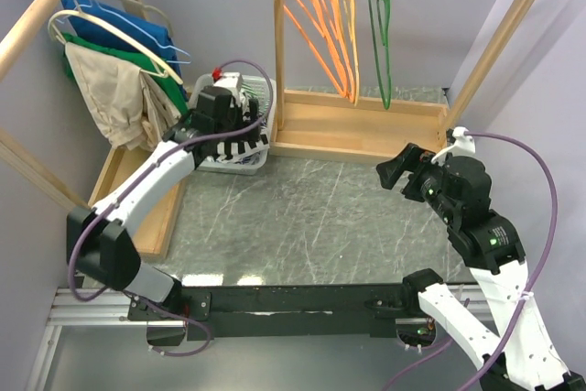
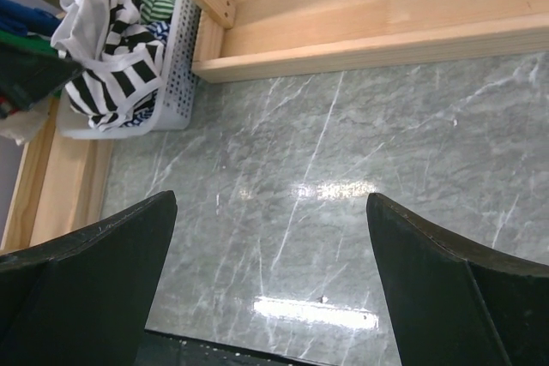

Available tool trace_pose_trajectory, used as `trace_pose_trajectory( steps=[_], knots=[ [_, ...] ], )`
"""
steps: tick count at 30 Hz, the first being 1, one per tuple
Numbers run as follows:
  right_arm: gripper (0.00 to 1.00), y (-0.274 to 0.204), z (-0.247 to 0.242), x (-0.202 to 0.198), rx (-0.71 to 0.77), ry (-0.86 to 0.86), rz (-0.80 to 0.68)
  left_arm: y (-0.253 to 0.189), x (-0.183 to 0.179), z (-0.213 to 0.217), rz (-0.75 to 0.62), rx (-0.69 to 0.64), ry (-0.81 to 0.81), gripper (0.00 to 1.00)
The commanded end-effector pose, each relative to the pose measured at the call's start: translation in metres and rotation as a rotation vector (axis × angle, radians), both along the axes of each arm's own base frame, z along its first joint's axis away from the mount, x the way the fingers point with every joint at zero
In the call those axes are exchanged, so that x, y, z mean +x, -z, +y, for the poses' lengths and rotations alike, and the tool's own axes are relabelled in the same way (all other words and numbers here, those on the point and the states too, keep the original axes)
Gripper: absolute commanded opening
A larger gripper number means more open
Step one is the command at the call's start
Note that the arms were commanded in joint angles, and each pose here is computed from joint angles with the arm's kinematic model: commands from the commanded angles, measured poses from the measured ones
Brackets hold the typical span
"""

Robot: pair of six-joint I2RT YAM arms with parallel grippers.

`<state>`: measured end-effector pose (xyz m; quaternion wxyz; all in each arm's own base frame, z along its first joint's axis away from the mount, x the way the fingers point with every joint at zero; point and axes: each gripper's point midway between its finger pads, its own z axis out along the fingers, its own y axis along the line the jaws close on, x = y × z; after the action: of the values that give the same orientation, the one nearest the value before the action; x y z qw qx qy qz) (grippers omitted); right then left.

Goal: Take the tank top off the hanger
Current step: Place the tank top in the bin, then reset both arms

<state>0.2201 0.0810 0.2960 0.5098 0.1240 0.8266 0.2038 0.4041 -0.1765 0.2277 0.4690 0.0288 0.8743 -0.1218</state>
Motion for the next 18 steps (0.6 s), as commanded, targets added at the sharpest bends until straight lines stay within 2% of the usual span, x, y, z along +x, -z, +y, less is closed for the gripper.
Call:
trace_pose_trajectory(
  steps=[1, 10, 18],
  knots=[
    [1.0, 0.003, -0.009, 0.003, -0.018, 0.044, -0.016, -0.024, -0.039, -0.025, -0.034, -0.073, 0.069, 0.96],
    [1.0, 0.017, -0.017, 0.005, -0.065, 0.079, 0.005, -0.062, -0.113, -0.066, -0.1, -0.234, 0.269, 0.96],
    [1.0, 0.035, -0.028, 0.01, -0.105, 0.137, 0.024, -0.045, -0.156, -0.082, -0.072, -0.282, 0.373, 0.96]
  ],
)
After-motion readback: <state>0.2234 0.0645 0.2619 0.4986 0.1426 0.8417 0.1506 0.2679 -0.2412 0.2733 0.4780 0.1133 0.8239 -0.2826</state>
